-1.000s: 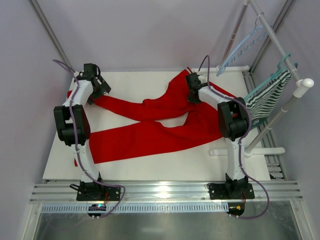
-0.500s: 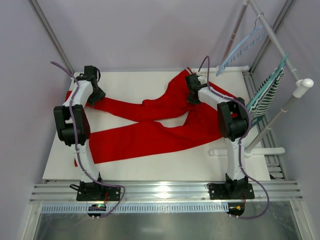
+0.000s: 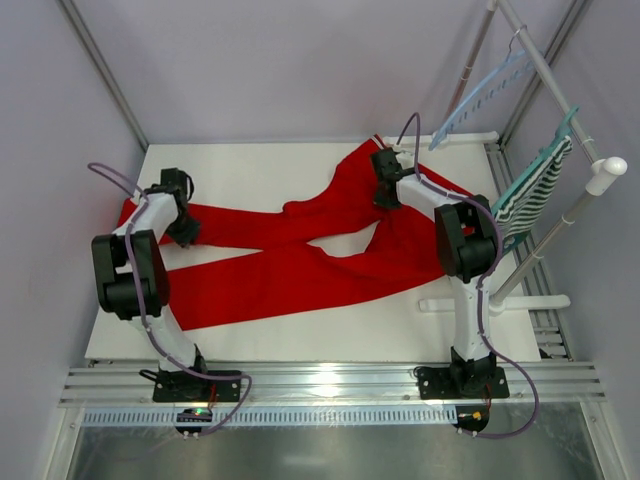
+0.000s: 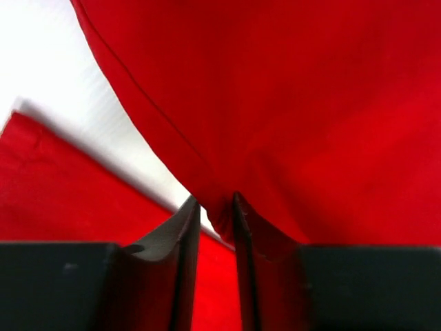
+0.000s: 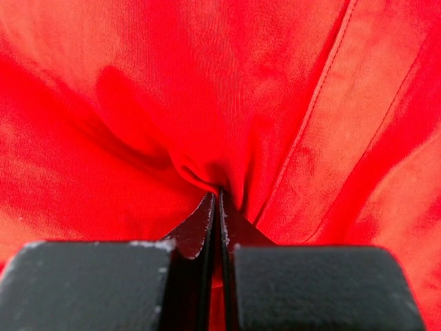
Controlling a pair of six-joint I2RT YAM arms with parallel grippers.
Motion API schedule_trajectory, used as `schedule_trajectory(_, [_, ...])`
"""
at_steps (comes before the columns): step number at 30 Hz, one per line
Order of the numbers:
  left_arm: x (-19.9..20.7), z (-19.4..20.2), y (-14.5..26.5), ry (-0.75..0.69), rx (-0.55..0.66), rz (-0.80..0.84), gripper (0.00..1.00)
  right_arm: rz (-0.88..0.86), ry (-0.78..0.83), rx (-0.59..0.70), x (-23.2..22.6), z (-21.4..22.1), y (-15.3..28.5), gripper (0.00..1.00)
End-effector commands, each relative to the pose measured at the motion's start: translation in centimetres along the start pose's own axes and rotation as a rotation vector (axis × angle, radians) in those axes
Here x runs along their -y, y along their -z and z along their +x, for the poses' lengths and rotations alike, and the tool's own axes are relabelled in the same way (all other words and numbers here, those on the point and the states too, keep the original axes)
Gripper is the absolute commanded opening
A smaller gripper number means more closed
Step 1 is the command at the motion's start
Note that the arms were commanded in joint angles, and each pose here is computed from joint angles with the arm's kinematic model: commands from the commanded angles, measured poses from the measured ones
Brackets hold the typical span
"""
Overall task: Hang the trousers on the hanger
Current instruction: Fold the trousers
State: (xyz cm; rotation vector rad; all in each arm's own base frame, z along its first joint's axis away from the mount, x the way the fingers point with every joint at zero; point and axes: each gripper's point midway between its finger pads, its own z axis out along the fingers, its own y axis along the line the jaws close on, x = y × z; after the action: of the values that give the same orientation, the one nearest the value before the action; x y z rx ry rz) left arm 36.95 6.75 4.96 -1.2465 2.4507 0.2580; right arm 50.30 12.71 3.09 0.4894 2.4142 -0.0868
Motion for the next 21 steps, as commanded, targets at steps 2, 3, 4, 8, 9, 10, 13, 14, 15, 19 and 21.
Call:
schedule_trajectory(2, [0.4, -1.0, 1.7, 0.08, 0.08, 0.081, 0.36, -0.043, -0.059, 0.051, -0.5, -2.3, 2.5, 0.04])
schedule_trajectory(3, [0.1, -1.5, 1.9, 0.08, 0.102, 0.066, 0.49, -0.045, -0.062, 0.046, -0.5, -2.1, 2.4, 0.04])
schedule_trajectory(4, [-0.1, -1.9, 2.2, 0.072, 0.116, 0.059, 0.54, -0.049, -0.065, 0.044, -0.6, -2.0, 2.5, 0.04])
schedule_trajectory(8, [1.1, -5.5, 4.9, 0.066, 0.184, 0.064, 0.64, -0.059, -0.068, 0.04, -0.8, -1.9, 2.5, 0.04])
schedule_trajectory(9, [1.3, -6.1, 5.4, 0.069, 0.198, 0.07, 0.64, -0.062, -0.066, 0.038, -0.8, -1.8, 2.5, 0.04])
schedule_trajectory(10, [1.3, -6.6, 5.9, 0.065, 0.212, 0.065, 0.64, -0.061, -0.065, 0.039, -0.8, -1.9, 2.5, 0.04])
schedule_trajectory(13, [2.8, -8.3, 7.0, 0.058, 0.25, 0.118, 0.64, -0.058, -0.062, 0.037, -0.6, -1.8, 2.5, 0.04])
schedule_trajectory(14, [3.2, -8.6, 7.1, 0.041, 0.252, 0.133, 0.64, -0.062, -0.056, 0.036, -0.7, -1.8, 2.6, 0.04])
schedule_trajectory(15, [3.7, -8.7, 7.0, 0.033, 0.247, 0.151, 0.64, -0.066, -0.055, 0.035, -0.8, -1.7, 2.7, 0.04])
schedule_trajectory(19, [4.5, -7.3, 3.4, -0.02, 0.161, 0.109, 0.62, -0.17, -0.018, -0.012, -2.4, -1.5, 3.9, 0.1])
schedule_trajectory(21, [4.3, -6.4, 2.1, -0.037, 0.122, 0.081, 0.61, -0.244, 0.026, -0.009, -3.4, -2.1, 5.4, 0.31])
